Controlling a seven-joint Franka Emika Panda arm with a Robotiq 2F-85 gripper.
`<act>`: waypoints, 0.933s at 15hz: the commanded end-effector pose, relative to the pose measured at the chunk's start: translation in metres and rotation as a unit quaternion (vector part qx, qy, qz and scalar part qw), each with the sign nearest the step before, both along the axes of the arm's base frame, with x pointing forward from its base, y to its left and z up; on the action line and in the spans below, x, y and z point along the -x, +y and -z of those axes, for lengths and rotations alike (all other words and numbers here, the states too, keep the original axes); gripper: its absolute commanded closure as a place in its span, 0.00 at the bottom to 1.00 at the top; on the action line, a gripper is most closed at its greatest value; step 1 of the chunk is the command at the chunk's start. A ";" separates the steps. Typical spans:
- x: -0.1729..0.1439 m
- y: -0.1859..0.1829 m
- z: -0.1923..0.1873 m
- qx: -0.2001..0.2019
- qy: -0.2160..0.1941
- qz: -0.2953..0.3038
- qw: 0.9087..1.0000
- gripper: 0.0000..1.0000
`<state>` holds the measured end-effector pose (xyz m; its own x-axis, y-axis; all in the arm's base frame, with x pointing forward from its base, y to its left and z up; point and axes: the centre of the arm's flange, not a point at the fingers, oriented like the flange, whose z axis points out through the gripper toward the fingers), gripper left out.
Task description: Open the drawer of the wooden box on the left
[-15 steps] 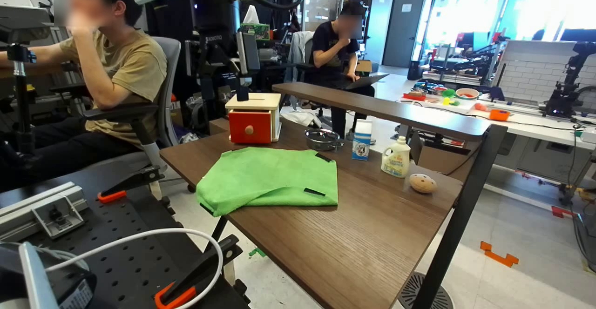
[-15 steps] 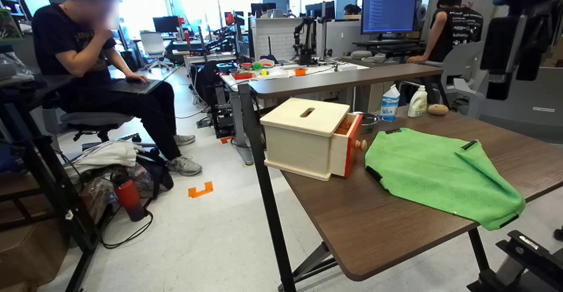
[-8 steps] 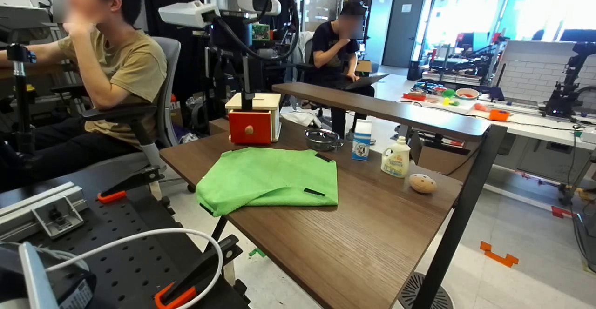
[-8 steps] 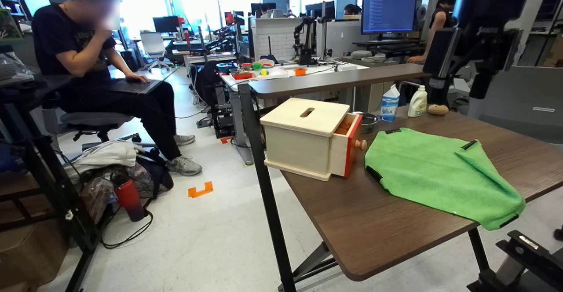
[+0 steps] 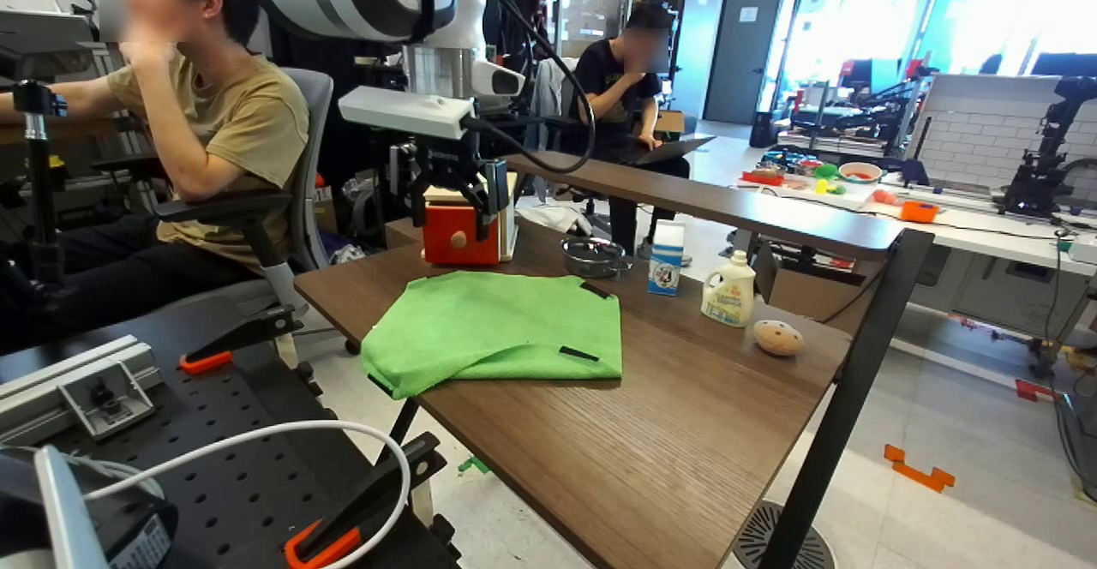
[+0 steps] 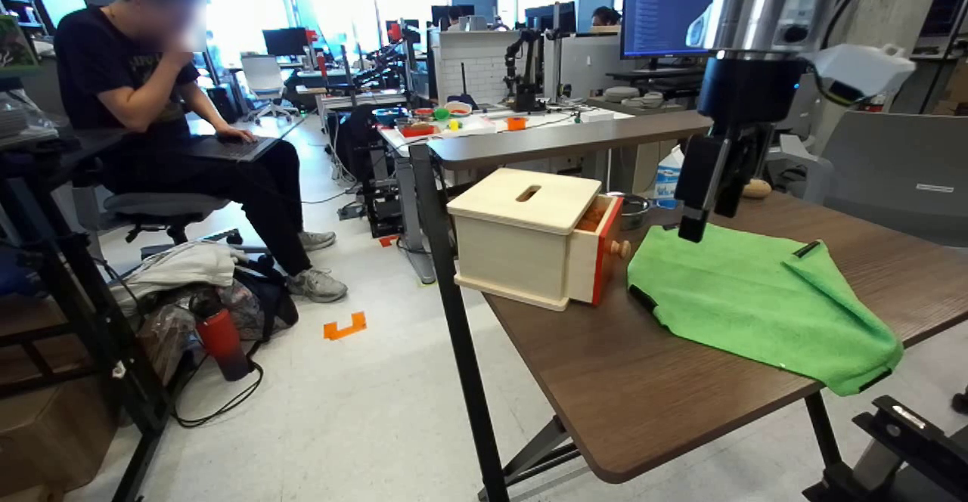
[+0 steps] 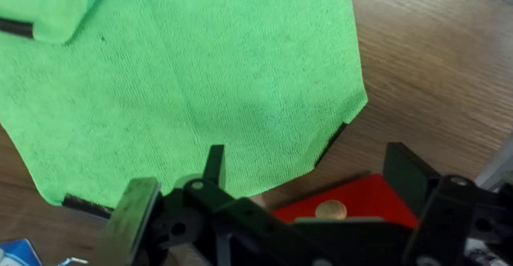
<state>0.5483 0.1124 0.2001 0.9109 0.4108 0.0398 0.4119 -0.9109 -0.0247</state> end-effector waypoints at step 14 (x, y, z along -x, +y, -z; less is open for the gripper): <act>-0.026 0.031 0.022 -0.045 -0.079 -0.096 0.991 0.00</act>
